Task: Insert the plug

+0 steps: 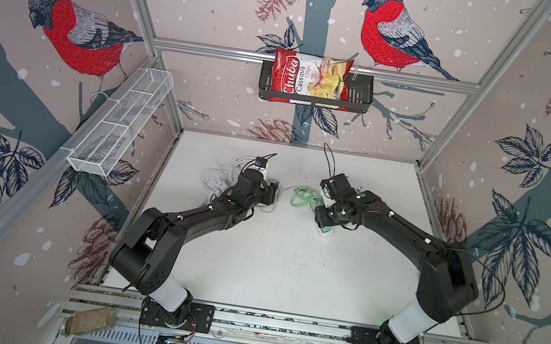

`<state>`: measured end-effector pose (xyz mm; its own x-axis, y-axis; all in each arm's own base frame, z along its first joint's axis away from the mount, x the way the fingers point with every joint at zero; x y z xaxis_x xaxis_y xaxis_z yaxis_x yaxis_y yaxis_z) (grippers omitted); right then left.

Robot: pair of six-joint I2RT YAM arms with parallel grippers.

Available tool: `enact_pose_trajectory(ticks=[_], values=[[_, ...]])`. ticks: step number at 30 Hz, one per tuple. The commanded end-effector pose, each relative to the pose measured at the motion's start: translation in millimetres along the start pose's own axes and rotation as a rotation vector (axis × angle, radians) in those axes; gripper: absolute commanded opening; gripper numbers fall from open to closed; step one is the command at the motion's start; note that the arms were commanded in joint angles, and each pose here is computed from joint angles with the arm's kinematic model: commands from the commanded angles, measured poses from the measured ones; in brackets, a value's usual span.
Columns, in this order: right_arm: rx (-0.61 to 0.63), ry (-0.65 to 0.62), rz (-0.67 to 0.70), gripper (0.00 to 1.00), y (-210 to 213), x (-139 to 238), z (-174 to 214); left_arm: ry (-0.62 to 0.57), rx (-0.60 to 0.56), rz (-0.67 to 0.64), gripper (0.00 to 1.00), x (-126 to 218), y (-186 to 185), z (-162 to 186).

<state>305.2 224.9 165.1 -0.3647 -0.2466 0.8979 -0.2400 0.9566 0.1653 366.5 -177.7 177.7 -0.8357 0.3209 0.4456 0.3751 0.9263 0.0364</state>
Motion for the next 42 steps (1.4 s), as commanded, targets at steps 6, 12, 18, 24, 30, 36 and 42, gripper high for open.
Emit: enact_pose_trajectory(ticks=[6, 12, 18, 24, 30, 36, 42], values=[[-0.064, -0.111, -0.018, 1.00, -7.7, 48.1, -7.8, -0.067, -0.022, -0.306, 0.86, 36.4, 45.6, -19.8], [-0.223, -0.452, -0.039, 1.00, -43.3, 109.5, -27.6, -0.154, 0.010, -0.627, 0.98, 95.7, 102.3, -17.9], [-0.503, -0.887, 0.041, 1.00, -113.5, 173.5, -28.0, -0.258, 0.001, -0.907, 0.97, 132.6, 143.5, 26.3], [-0.565, -1.190, 0.401, 1.00, -176.2, 170.6, 20.4, -0.214, -0.041, -0.935, 0.97, 119.0, 149.3, 75.6], [-0.542, -1.253, 0.533, 1.00, -215.1, 135.7, 59.5, -0.302, -0.069, -0.781, 0.97, 113.9, 135.6, 80.8], [-0.551, -1.305, 0.407, 1.00, -229.6, 100.9, 81.6, -0.341, -0.145, -0.728, 0.97, 106.5, 129.7, 81.7], [-0.436, -1.319, 0.345, 1.00, -225.0, 78.0, 73.8, -0.376, -0.143, -0.721, 0.97, 111.0, 129.8, 88.2]])
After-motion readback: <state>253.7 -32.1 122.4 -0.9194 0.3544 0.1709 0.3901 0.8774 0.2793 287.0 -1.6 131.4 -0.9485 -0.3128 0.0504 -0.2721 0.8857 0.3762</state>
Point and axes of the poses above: each gripper's point midway between its finger pads, its own x axis back along the fingers, its own y axis along the line the jaws close on, z = x × y, the point moved 5 cm from there along x, back along the fingers, and after that the axes turned 14 degrees about -x, right-handed, at the moved point
